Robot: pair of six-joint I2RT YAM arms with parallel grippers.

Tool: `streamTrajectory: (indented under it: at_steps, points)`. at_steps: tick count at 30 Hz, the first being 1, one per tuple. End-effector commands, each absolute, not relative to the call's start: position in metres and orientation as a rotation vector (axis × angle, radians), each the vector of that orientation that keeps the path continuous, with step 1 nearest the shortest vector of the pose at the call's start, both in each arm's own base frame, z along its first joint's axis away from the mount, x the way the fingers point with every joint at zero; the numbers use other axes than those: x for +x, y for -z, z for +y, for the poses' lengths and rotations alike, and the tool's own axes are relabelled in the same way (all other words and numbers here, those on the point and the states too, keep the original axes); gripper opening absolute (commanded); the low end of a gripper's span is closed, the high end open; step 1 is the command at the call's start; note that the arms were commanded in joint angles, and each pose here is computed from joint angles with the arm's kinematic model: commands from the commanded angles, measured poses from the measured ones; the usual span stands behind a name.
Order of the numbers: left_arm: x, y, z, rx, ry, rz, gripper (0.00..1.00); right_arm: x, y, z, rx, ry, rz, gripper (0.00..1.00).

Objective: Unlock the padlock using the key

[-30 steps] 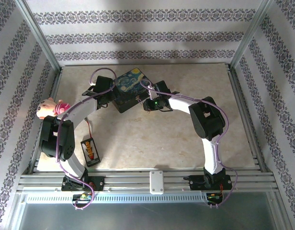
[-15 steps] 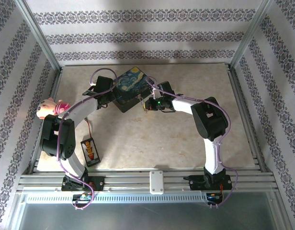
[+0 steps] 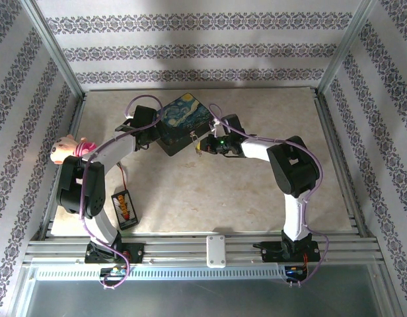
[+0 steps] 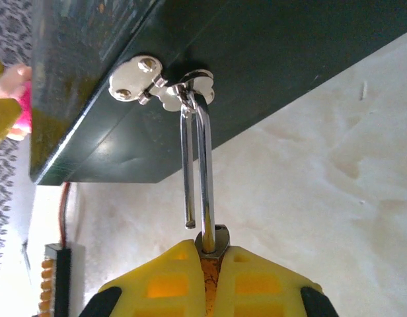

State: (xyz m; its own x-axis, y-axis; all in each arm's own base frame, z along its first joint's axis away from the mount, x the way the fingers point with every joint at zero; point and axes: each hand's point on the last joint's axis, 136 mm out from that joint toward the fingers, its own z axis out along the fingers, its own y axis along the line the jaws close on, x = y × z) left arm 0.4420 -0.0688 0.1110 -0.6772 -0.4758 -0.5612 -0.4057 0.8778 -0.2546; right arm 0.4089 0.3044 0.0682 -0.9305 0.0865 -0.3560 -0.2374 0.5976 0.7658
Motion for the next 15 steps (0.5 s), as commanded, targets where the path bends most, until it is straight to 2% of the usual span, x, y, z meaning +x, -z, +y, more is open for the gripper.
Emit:
streamTrajectory:
  at_steps: [1,10,15]
  points:
    - [0.443,-0.104,-0.066,-0.618,0.136,2.422,0.99,0.412,-0.115,0.317,-0.147,-1.466,2.296,0.00]
    - [0.445,-0.099,-0.070,-0.614,0.158,2.438,0.99,0.417,-0.125,0.325,-0.055,-1.686,2.185,0.00]
    - [0.446,-0.097,-0.070,-0.612,0.154,2.443,0.99,0.414,-0.111,0.319,-0.024,-1.657,2.223,0.00]
